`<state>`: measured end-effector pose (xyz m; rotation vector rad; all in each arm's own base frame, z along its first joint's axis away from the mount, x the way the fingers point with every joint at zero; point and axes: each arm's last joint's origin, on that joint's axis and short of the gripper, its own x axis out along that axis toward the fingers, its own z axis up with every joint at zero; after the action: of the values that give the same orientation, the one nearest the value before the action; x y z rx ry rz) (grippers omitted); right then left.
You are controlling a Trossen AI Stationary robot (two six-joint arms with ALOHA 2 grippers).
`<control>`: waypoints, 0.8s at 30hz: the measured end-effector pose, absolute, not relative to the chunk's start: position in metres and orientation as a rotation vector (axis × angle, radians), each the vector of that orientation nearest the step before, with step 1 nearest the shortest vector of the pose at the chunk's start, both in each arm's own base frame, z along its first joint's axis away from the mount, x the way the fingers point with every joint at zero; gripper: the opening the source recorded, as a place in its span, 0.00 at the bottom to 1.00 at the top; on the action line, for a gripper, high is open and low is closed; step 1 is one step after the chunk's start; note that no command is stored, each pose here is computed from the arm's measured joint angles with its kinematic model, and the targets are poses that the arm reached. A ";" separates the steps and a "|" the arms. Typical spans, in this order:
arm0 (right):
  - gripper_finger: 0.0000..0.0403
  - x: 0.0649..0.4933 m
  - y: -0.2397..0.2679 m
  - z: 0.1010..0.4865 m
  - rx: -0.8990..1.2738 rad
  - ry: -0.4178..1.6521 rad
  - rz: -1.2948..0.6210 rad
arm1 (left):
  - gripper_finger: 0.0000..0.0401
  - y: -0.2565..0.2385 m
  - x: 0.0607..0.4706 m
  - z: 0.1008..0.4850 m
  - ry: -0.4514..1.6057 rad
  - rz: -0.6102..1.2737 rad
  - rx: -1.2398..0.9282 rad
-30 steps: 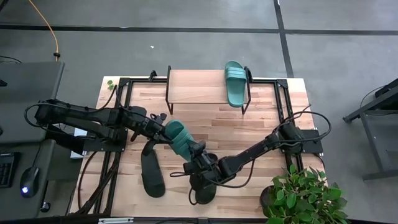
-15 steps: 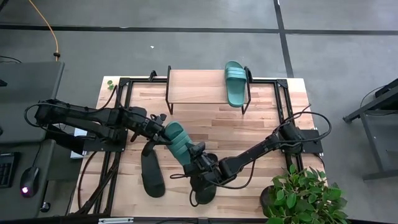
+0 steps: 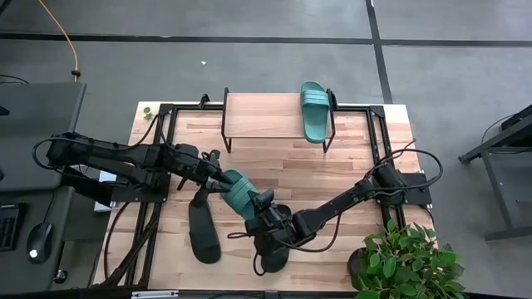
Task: Pick and place slides into the shelf
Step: Put the green slide on the shelf
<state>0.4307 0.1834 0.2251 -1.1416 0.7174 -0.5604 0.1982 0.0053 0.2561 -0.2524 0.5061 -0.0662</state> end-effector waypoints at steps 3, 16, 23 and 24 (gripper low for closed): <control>0.00 0.431 0.184 0.225 -1.142 0.717 -0.562 | 0.37 0.005 0.198 0.256 0.506 -0.065 -0.250; 0.00 0.429 0.182 0.228 -1.164 0.728 -0.651 | 0.46 0.008 0.183 0.269 0.429 0.037 -0.180; 0.00 0.418 0.176 0.256 -1.052 0.673 -0.669 | 0.46 0.007 0.162 0.279 0.400 0.054 -0.195; 0.00 0.415 0.175 0.261 -1.031 0.665 -0.666 | 0.46 0.007 0.160 0.279 0.404 0.056 -0.199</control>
<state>0.4153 0.1751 0.2615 -1.0306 0.6652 -0.6656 0.1600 0.0073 0.2788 -0.1994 0.4042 0.0564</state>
